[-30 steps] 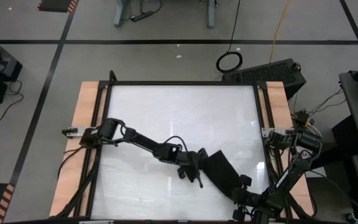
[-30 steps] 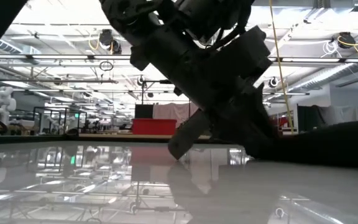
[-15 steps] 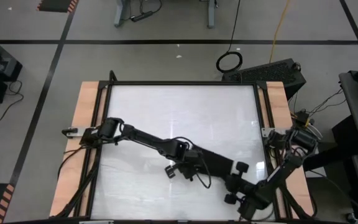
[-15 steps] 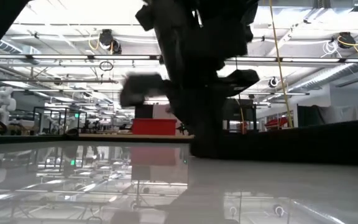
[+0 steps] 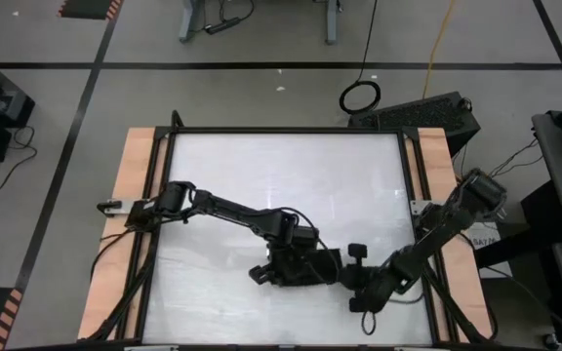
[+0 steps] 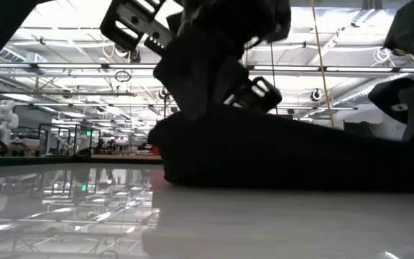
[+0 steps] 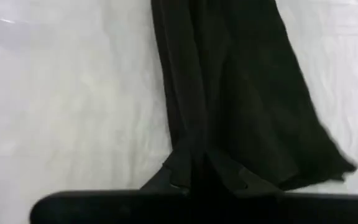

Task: Roll towel
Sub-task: Roll the black towel

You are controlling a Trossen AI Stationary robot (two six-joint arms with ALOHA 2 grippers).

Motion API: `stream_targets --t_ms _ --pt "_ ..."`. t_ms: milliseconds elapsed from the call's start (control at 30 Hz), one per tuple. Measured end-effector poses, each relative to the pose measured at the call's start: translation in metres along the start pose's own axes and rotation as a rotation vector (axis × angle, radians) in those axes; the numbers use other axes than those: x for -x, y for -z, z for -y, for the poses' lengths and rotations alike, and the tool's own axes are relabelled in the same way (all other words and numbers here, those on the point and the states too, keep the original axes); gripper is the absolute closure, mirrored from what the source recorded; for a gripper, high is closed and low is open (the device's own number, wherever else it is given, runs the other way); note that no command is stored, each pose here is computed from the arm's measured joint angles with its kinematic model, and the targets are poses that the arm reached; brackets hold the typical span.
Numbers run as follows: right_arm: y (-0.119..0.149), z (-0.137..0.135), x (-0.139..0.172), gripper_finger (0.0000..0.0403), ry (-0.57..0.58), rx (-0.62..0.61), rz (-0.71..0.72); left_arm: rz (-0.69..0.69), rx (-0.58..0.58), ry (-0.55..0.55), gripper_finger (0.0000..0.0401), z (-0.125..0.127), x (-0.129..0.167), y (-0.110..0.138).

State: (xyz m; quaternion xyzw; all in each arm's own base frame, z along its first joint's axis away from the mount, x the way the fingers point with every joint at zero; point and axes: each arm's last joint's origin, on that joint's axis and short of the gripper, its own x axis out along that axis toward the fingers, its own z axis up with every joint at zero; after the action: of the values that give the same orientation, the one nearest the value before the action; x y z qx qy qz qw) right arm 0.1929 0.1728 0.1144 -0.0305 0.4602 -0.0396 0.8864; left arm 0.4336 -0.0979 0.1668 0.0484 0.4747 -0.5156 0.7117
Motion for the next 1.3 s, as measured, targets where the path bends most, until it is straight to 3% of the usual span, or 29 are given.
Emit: stream_targets --t_ms 300,467,600,700,767,967,1300 --pt "-0.009 0.029 0.036 0.0386 -0.268 -0.142 -0.012 0.171 0.127 0.194 0.0390 -0.041 -0.018 0.028" --pt "-0.001 0.038 0.035 0.0341 -0.301 -0.126 -0.105 0.234 0.204 0.314 0.0390 -0.052 -0.023 0.043" --pt "0.005 0.042 0.033 0.0292 -0.253 -0.104 -0.164 0.267 0.213 0.357 0.0390 -0.053 -0.023 0.045" --pt "0.004 0.041 0.034 0.0259 -0.241 -0.060 -0.150 0.271 0.211 0.355 0.0390 -0.054 -0.023 0.044" --pt "-0.005 0.033 0.040 0.0247 -0.243 -0.009 -0.043 0.271 0.209 0.352 0.0390 -0.055 -0.023 0.044" --pt "-0.017 0.006 0.053 0.0241 -0.227 0.240 0.134 0.269 0.196 0.329 0.0390 -0.056 -0.023 0.044" --pt "-0.012 -0.040 0.024 0.0227 -0.113 0.406 0.090 0.272 0.222 0.279 0.0390 -0.064 -0.017 0.045"
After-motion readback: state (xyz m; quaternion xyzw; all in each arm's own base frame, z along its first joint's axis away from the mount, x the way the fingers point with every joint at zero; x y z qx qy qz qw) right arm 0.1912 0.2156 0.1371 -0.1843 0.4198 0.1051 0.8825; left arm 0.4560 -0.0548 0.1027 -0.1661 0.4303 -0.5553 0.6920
